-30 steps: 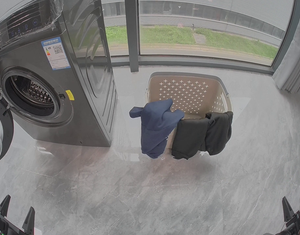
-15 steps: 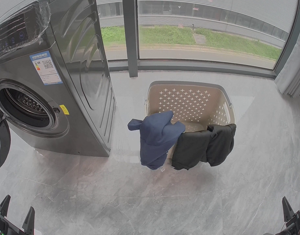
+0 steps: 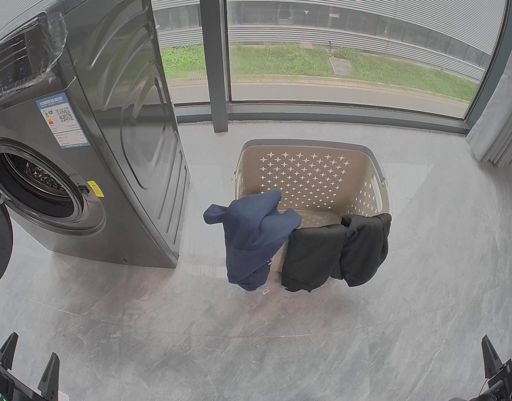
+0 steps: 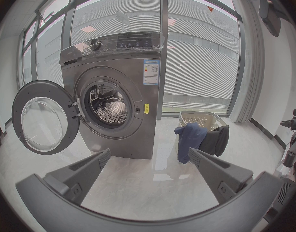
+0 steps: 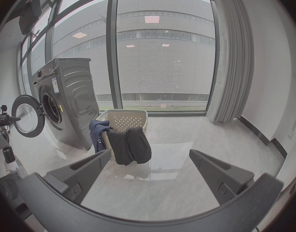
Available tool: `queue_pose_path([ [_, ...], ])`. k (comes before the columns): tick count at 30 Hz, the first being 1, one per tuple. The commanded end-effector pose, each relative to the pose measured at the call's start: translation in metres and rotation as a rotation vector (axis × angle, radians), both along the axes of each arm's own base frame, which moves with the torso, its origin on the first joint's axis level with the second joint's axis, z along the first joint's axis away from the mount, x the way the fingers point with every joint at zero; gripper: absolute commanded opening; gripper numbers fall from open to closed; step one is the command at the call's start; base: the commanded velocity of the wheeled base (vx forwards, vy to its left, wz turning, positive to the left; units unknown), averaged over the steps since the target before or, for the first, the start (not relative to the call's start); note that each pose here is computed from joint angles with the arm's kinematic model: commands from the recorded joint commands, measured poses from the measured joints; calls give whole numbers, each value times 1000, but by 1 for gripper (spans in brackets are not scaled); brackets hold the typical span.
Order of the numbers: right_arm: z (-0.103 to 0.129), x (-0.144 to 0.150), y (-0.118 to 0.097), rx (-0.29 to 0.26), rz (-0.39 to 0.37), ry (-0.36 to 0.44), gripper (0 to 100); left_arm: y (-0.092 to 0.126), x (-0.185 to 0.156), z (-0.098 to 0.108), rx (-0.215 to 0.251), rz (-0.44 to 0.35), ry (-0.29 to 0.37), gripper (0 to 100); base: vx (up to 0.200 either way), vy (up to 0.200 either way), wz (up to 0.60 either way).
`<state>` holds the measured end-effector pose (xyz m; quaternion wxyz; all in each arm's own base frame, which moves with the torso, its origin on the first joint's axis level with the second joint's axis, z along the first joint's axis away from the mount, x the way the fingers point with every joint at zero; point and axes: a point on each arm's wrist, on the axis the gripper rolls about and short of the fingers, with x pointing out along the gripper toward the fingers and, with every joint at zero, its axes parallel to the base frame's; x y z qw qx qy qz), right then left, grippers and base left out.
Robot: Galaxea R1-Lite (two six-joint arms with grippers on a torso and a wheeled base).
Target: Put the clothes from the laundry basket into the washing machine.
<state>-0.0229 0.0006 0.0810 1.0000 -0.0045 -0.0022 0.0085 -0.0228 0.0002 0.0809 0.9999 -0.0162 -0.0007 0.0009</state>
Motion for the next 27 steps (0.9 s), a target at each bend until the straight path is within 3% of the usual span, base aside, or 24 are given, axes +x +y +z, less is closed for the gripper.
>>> queue_pose_path([
  [1, -5, 0, 0, 0, 0, 0, 100, 0, 0, -5, 0, 1, 4, 100, 0, 0, 0],
  [9, -5, 0, 0, 0, 0, 0, 100, 0, 0, -5, 2, 0, 4, 100, 0, 0, 0],
  [18, -5, 0, 0, 0, 0, 0, 100, 0, 0, -5, 0, 1, 4, 100, 200, 0, 0],
  [27, -5, 0, 0, 0, 0, 0, 100, 0, 0, -5, 0, 1, 4, 100, 0, 0, 0],
])
